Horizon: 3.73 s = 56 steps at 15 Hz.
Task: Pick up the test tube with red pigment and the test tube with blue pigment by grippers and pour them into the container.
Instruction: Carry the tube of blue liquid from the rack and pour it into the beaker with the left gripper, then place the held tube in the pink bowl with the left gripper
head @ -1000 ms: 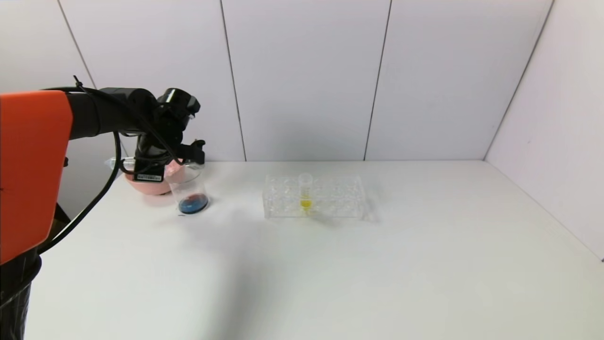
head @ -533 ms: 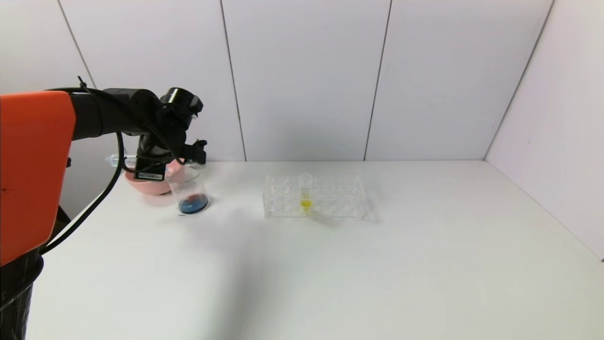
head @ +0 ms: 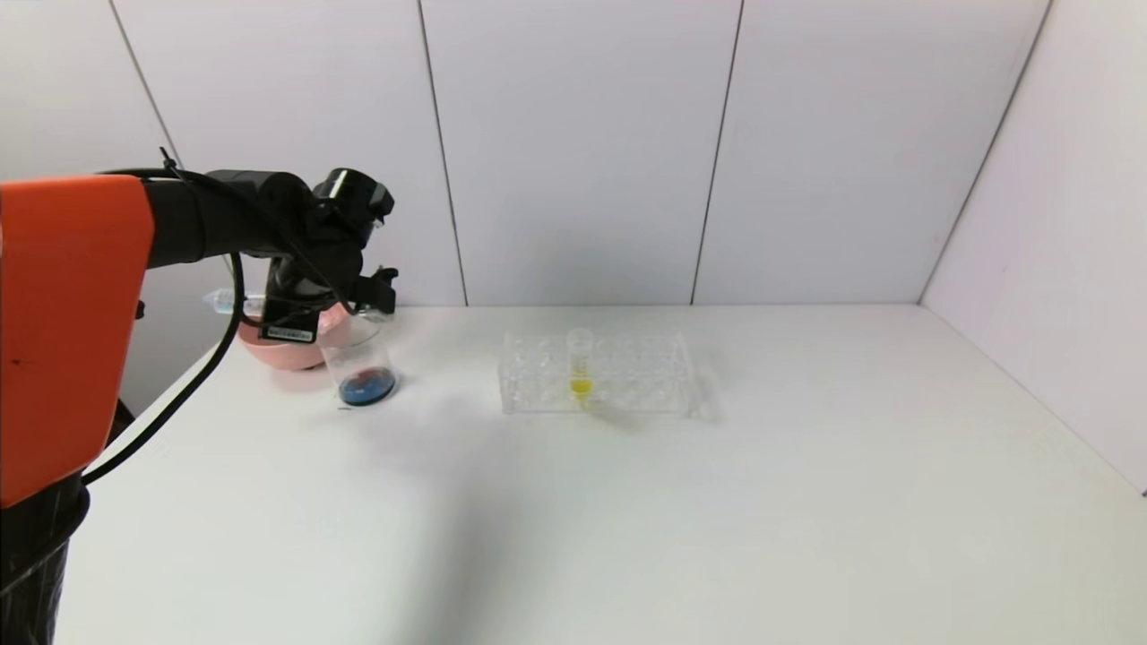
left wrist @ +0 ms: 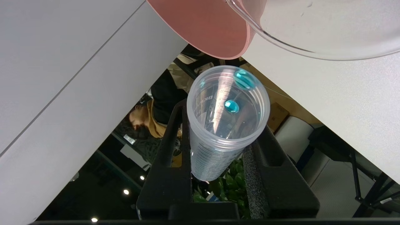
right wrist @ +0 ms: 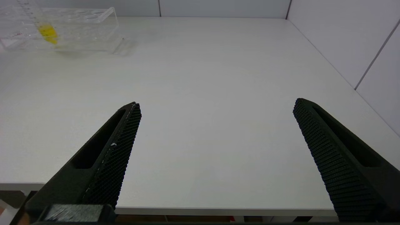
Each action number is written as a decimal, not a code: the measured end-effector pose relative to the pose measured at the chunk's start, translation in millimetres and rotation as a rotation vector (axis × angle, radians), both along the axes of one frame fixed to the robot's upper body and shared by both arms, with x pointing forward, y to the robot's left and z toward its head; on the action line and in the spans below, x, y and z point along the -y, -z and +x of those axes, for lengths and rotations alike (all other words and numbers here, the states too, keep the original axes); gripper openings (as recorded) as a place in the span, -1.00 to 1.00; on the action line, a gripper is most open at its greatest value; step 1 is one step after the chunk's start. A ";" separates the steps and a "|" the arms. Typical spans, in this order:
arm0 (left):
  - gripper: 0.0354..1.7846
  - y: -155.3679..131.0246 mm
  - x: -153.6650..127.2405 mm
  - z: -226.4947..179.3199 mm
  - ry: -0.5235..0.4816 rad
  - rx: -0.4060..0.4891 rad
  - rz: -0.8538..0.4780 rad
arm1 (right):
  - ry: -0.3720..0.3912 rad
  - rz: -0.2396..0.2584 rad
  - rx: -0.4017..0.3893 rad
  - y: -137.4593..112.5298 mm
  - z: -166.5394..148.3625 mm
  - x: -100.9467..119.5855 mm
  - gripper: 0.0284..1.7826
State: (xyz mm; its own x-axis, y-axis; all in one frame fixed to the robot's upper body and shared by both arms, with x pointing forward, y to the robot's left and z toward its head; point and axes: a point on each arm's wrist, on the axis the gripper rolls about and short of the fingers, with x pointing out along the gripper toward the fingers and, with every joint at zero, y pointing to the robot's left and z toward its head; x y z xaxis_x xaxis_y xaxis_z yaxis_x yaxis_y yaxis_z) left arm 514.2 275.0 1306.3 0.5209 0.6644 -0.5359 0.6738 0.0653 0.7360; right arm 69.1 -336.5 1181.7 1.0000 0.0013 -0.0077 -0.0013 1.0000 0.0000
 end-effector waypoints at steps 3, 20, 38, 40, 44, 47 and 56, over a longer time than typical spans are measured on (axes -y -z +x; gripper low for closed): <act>-0.49 0.3 0.4 0.3 0.000 0.002 0.000 | 0.000 0.000 0.000 0.0 0.0 0.0 0.99; -0.49 -68.4 -19.5 -7.9 -0.070 0.606 -0.865 | 0.000 0.000 0.000 0.0 0.0 0.0 0.99; -0.49 -79.2 -57.2 6.9 -0.267 1.206 -1.375 | 0.000 0.000 0.000 0.0 0.0 0.0 0.99; -0.49 -63.3 -70.5 13.4 -0.285 1.227 -1.361 | 0.000 0.000 0.000 0.0 0.0 0.0 0.99; -0.49 -28.7 -86.1 25.3 -0.355 1.173 -1.311 | 0.000 0.000 0.000 0.0 0.0 0.0 0.99; -0.49 -9.2 -90.5 33.6 -0.385 1.137 -1.288 | 0.000 0.000 0.000 0.0 0.0 0.0 0.99; -0.44 21.8 -107.3 40.0 -0.451 1.091 -1.232 | 0.000 0.000 0.000 0.0 0.0 0.0 0.99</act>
